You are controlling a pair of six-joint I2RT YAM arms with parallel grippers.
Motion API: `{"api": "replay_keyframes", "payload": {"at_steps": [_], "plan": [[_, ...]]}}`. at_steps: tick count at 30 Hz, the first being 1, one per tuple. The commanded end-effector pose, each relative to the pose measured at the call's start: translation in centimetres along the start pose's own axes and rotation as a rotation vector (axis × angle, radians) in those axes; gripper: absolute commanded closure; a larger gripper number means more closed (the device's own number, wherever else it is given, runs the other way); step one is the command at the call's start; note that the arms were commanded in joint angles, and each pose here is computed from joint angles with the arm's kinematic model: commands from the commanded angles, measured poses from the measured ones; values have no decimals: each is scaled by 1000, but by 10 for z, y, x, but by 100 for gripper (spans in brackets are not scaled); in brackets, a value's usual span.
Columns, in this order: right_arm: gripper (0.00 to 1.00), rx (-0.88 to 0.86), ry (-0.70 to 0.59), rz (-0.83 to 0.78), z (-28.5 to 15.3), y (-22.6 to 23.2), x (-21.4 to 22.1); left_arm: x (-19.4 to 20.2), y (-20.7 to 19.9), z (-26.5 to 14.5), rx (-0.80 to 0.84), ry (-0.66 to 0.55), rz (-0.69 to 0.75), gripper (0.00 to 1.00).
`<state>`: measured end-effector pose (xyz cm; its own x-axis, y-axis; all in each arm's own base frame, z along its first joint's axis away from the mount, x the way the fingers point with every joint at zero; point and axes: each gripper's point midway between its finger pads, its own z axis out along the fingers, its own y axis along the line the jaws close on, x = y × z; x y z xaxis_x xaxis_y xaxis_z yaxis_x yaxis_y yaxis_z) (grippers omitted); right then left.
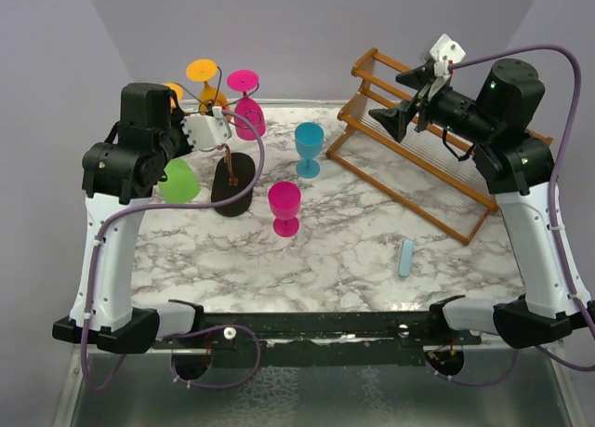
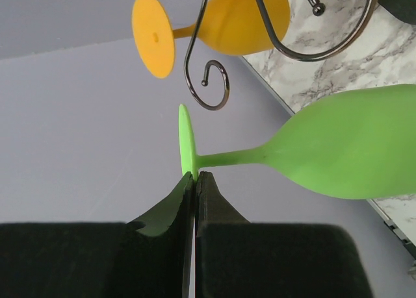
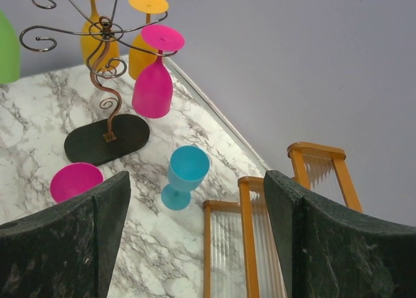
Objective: Place the wine glass upside down on the wine glass rack
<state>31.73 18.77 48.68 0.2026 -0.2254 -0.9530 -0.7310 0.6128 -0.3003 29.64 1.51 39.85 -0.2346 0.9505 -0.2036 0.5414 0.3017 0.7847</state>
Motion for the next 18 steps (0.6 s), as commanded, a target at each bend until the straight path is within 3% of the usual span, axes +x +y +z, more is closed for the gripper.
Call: {"api": "replay_keyframes", "payload": {"at_steps": [1, 18], "plan": [[17, -16, -23, -7, 0, 1, -5, -14, 18, 4, -66, -57, 20, 100], [17, -5, -10, -12, -2, -2, 2, -45, 17, 37, -30, -130, 95, 100]]}}
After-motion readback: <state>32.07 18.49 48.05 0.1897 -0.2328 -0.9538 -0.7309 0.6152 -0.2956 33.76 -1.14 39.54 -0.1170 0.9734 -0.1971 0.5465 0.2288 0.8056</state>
